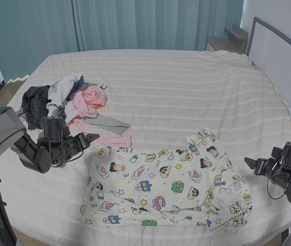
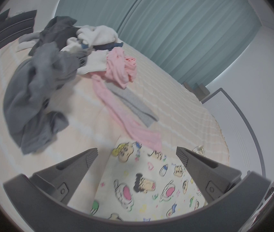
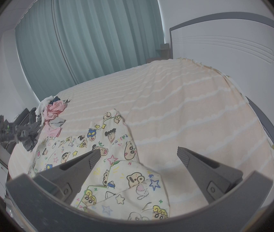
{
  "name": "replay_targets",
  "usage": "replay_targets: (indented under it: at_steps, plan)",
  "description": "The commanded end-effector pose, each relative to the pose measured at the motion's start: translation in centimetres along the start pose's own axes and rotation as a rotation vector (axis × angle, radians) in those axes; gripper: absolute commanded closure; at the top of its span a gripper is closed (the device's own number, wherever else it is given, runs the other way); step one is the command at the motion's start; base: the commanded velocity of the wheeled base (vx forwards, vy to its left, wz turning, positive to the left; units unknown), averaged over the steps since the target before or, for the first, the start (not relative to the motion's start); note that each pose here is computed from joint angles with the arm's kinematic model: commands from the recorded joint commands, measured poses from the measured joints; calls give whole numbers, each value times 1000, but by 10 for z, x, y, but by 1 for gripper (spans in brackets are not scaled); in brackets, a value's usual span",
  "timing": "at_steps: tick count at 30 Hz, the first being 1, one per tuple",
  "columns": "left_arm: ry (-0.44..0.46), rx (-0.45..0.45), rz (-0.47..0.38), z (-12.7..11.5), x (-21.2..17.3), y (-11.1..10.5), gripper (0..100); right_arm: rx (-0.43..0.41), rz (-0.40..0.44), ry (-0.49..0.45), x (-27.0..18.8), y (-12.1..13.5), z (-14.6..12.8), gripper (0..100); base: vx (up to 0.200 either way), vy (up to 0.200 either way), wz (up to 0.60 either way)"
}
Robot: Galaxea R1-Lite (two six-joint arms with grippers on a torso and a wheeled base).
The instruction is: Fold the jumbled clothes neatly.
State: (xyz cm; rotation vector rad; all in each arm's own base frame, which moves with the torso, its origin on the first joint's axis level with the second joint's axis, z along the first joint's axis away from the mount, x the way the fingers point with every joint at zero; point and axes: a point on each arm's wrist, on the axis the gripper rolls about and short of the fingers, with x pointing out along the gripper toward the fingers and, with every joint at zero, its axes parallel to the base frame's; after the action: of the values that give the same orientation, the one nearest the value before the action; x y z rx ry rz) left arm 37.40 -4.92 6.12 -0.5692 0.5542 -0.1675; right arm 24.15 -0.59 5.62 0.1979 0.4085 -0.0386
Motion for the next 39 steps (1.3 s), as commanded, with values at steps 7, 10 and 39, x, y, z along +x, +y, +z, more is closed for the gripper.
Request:
replay_targets:
  at_steps: [7, 10, 39]
  plan:
    - [104, 194, 10, -6, 52, 2, 0, -39, 117, 37, -30, 25, -5, 0, 0, 0, 0]
    - [108, 199, 12, -8, 53, 2, 0, -43, 125, 40, -31, 27, -6, 0, 0, 0, 0]
    - [142, 223, 29, -44, 83, 9, 0, -33, 133, 62, -33, 29, -11, 0, 0, 0, 0]
